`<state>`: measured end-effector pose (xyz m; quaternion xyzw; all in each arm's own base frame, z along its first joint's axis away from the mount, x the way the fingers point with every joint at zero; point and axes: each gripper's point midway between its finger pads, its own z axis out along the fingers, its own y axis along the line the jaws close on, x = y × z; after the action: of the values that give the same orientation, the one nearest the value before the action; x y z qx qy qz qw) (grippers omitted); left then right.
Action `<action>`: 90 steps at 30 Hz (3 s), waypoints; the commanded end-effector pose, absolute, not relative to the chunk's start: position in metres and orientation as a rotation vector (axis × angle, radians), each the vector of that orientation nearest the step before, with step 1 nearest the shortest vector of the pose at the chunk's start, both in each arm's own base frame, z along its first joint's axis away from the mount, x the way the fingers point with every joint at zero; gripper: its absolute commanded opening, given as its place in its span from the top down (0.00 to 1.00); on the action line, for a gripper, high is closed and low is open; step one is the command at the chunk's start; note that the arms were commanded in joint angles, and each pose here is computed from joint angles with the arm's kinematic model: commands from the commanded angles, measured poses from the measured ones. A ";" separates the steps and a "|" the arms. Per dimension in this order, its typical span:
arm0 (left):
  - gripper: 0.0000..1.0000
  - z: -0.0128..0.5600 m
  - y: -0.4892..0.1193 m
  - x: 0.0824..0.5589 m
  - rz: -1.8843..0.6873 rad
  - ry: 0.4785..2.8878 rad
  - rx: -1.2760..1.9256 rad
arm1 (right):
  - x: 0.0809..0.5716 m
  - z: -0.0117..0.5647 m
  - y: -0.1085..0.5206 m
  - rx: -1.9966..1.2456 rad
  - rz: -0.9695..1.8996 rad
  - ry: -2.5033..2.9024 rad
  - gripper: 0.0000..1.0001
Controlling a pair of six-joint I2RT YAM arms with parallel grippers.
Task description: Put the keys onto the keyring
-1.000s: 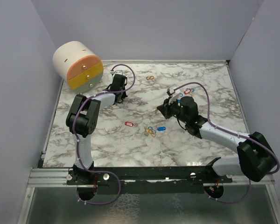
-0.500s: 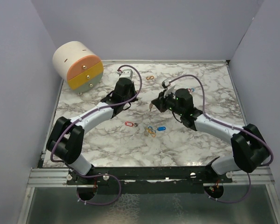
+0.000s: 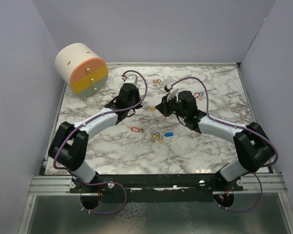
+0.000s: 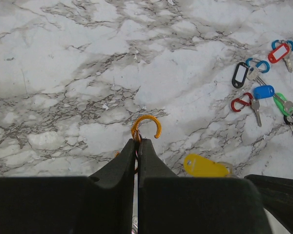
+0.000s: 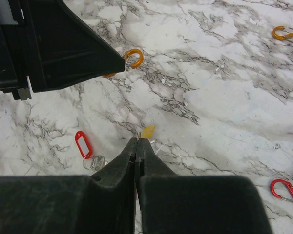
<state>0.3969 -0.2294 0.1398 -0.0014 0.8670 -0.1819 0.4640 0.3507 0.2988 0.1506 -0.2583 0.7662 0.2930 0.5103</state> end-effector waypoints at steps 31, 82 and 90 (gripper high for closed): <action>1.00 0.155 -0.288 0.347 -0.632 2.106 0.218 | 0.348 0.153 0.307 -0.678 0.642 1.803 0.99; 1.00 0.141 -0.248 0.369 -0.578 2.117 0.100 | 0.345 0.124 0.318 -0.710 0.661 1.848 0.99; 1.00 0.130 -0.258 0.357 -0.609 2.146 0.141 | 0.343 0.138 0.316 -0.701 0.655 1.808 0.99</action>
<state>0.3620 -0.2438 0.1299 0.0437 0.8682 -0.2200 0.4425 0.3416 0.3153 0.1123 -0.2988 0.7766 0.2698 0.4846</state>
